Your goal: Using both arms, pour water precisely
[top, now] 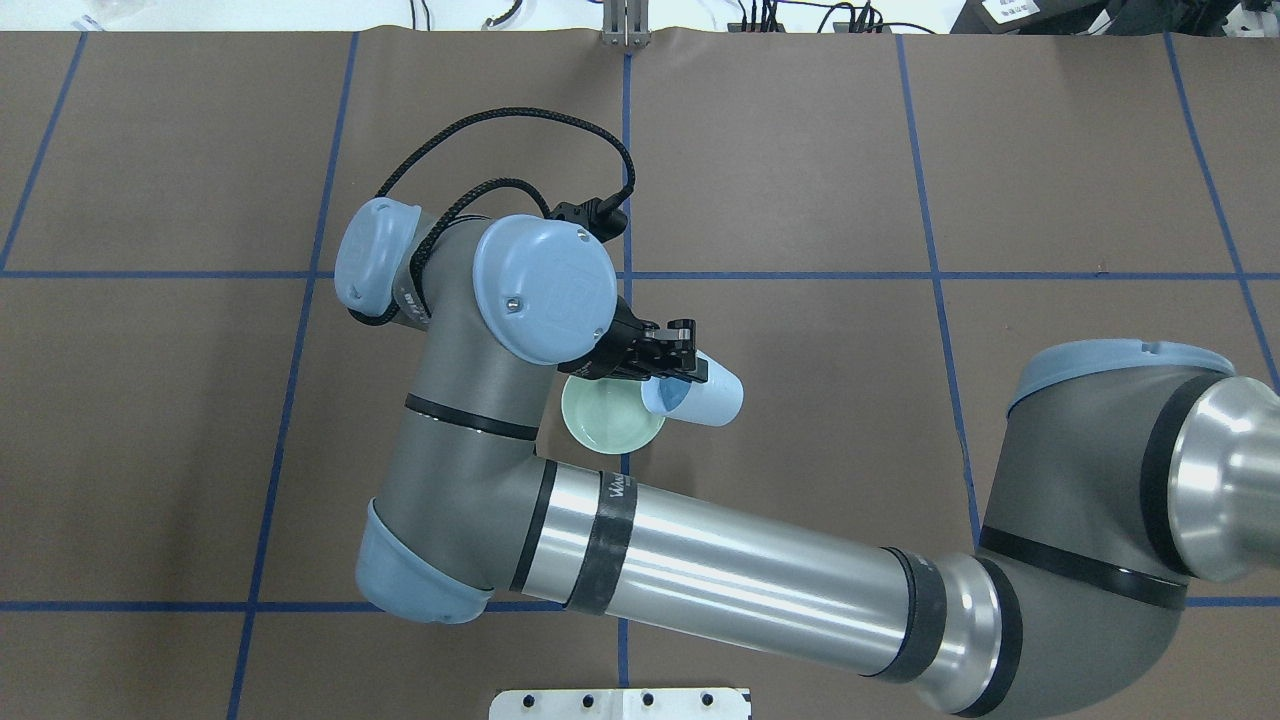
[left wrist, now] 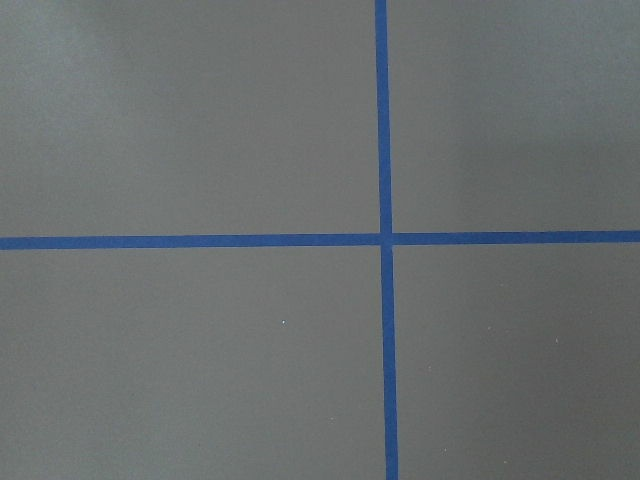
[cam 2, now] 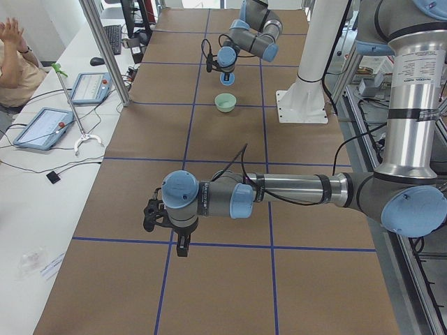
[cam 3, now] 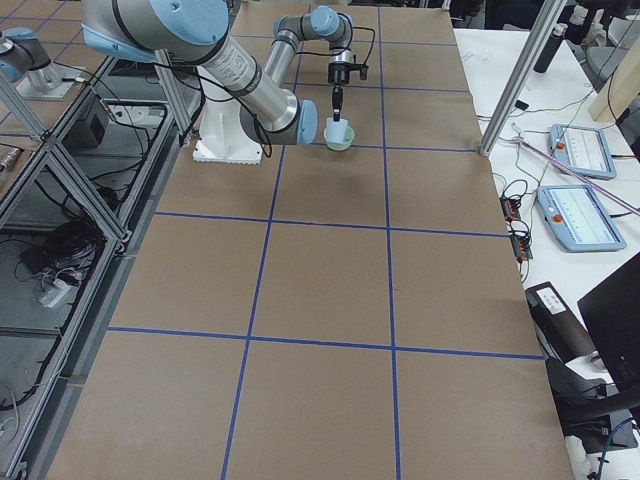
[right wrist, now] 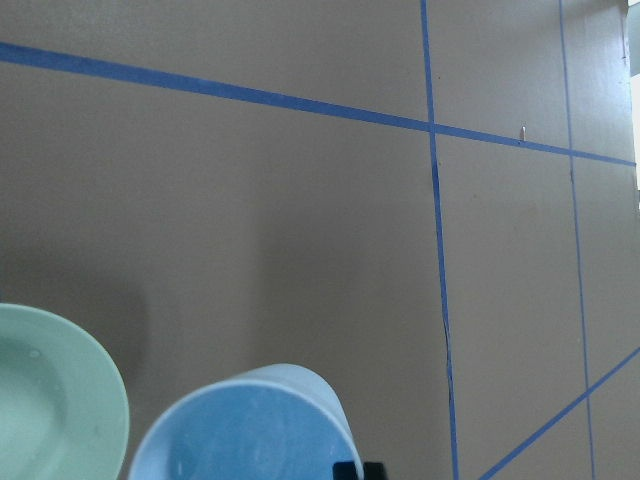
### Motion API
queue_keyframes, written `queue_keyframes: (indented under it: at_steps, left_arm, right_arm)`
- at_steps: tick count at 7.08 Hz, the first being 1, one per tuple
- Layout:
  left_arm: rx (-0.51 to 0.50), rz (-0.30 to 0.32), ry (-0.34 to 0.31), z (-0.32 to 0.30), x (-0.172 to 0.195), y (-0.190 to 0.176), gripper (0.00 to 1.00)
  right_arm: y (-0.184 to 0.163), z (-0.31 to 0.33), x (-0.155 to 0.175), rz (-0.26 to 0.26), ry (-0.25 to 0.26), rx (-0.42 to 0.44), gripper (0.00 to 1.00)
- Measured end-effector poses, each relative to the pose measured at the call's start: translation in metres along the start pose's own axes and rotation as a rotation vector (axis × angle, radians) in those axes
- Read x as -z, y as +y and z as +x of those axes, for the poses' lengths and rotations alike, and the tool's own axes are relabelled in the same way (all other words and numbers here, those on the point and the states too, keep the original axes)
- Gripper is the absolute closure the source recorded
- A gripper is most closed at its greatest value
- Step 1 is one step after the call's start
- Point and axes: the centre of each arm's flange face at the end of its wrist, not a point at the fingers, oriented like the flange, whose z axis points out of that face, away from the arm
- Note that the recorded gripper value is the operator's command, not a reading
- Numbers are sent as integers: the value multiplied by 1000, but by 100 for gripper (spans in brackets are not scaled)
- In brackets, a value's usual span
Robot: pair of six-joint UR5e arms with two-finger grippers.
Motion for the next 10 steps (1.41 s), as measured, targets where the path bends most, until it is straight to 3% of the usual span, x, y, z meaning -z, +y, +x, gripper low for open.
queue_keyframes:
  at_steps: [6, 10]
  left_arm:
    - [11, -11, 2, -5, -5, 1, 0]
    - [15, -16, 2, -8, -8, 2, 0]
  right_arm:
    - [-5, -33, 31, -31, 146, 12, 100]
    - [-10, -45, 30, -40, 210, 15, 100]
